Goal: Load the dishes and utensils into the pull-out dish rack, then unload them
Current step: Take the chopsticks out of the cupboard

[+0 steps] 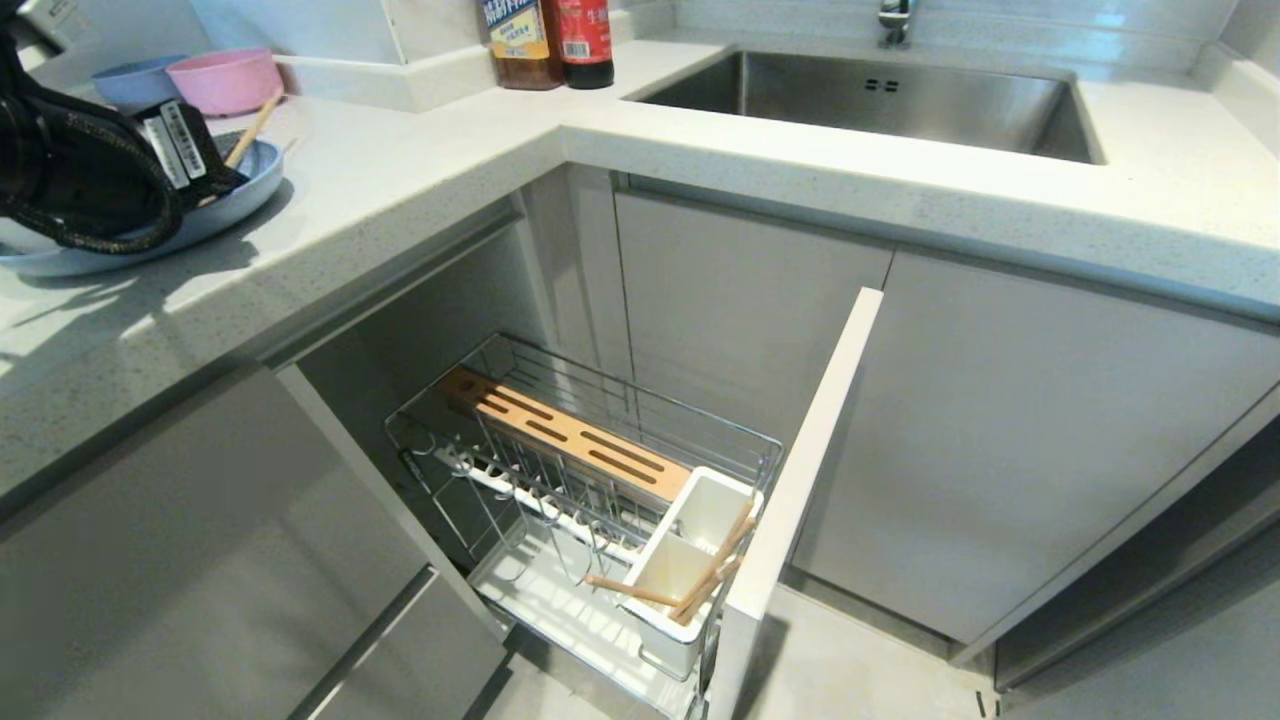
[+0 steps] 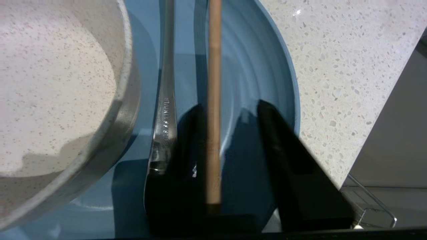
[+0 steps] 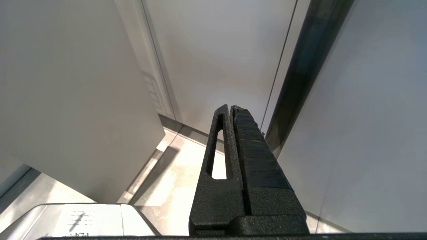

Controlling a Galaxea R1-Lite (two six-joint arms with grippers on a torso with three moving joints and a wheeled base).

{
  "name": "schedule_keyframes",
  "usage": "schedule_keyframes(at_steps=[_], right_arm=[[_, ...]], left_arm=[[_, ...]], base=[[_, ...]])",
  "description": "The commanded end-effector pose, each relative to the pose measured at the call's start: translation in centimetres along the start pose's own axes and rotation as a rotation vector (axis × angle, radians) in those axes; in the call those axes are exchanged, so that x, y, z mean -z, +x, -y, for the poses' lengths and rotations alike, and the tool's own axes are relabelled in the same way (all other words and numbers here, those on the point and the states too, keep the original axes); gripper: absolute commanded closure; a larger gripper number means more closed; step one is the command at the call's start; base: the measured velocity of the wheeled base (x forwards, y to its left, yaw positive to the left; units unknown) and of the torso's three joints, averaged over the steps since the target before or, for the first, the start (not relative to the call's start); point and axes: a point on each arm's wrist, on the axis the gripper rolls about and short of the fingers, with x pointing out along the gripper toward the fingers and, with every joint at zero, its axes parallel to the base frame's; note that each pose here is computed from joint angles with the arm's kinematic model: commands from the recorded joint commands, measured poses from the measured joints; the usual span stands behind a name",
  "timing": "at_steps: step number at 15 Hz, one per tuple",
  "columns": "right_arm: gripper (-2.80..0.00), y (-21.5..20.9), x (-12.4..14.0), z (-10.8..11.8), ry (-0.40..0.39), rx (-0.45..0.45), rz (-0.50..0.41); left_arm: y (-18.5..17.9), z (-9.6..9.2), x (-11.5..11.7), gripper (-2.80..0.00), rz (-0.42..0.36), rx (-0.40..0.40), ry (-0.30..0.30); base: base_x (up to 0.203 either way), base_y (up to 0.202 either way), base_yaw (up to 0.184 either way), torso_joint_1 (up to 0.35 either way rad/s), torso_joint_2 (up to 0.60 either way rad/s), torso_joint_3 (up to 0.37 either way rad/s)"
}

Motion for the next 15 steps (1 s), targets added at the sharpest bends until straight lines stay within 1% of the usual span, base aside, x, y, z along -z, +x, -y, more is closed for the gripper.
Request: schedule_keyframes(at_steps=[1,8,14,15], right_arm=[[0.00,0.0,0.0,0.0,0.000,0.000,-0.002],[0.00,0.0,0.0,0.0,0.000,0.000,-0.001],[0.00,0.0,0.0,0.0,0.000,0.000,-0.002],[0.00,0.0,0.0,0.0,0.000,0.000,-0.002]], left_arm=[[-0.1,0.0,-0.1,-2.80,0.003,0.000,-0.001],[-1.0,0.3,-0.8,-2.80,0.039,0.018,-0.002],[-2.9,1.2,-1.1,-2.80,0.069,0.073,0.003],[-3.4,1.6,-1.0,-2.80,0.073,0.093,0.006]], base=[[0.000,0.000,0.000,0.000,0.00,0.000],[0.000,0.000,0.000,0.000,0.00,0.000],[0.000,0.000,0.000,0.000,0.00,0.000],[0.000,0.000,0.000,0.000,0.00,0.000]])
